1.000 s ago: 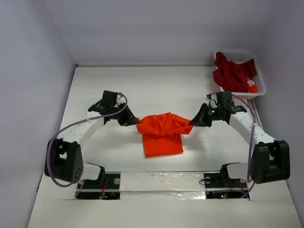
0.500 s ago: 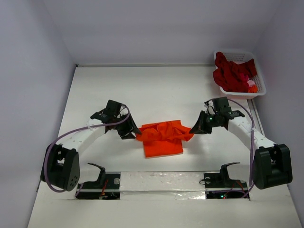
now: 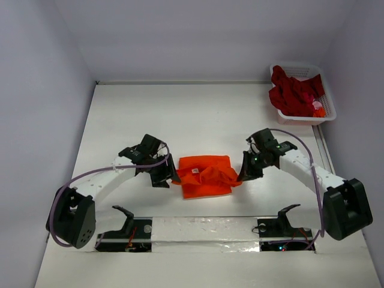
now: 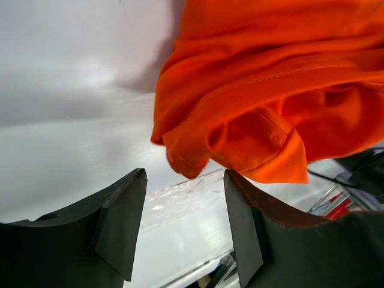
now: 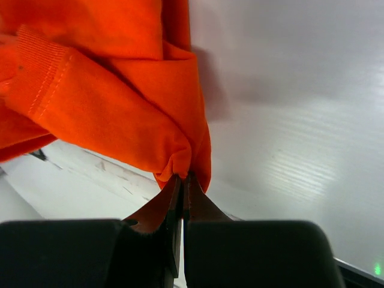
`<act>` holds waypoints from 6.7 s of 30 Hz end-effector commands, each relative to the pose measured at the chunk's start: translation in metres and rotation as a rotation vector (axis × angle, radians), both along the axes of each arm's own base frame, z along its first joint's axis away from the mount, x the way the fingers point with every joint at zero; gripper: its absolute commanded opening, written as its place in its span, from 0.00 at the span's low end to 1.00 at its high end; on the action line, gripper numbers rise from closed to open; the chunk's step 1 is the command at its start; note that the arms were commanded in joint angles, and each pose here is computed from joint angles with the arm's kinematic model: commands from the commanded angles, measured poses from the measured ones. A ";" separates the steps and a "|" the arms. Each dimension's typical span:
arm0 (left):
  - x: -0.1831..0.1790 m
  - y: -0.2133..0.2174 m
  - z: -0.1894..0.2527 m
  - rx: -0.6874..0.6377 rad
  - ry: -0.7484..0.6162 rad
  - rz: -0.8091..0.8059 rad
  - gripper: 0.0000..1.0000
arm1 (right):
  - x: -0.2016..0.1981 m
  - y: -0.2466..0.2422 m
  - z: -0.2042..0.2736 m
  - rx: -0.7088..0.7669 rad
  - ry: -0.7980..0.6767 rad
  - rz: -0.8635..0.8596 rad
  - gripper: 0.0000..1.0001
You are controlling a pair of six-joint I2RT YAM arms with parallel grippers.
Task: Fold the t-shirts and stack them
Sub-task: Fold the long partially folded tshirt into a neat square, then smooth out wrinkles on the folded tshirt
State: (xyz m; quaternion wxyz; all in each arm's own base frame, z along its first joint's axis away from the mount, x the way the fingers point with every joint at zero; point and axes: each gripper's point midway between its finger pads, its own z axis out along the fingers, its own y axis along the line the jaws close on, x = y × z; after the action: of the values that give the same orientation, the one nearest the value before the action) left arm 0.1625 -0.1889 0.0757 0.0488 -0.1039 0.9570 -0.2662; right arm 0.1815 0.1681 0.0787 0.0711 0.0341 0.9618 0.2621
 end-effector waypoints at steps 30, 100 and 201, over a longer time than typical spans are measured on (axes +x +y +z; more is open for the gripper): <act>0.074 -0.051 0.063 -0.064 -0.262 0.030 0.16 | 0.054 0.053 0.038 -0.092 -0.137 0.054 0.00; 0.106 -0.118 -0.024 -0.042 -0.096 -0.041 0.00 | 0.018 0.103 0.013 -0.162 -0.153 0.231 0.00; 0.056 -0.067 0.019 0.127 -0.203 -0.091 0.00 | 0.098 0.110 -0.012 -0.138 -0.117 0.145 0.00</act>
State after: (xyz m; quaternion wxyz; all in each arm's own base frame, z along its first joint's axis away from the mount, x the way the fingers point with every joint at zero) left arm 0.2209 -0.2567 0.0959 0.1367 -0.0399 0.9637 -0.2261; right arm 0.2788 0.2695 0.0574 0.0950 -0.0523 0.9788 0.1736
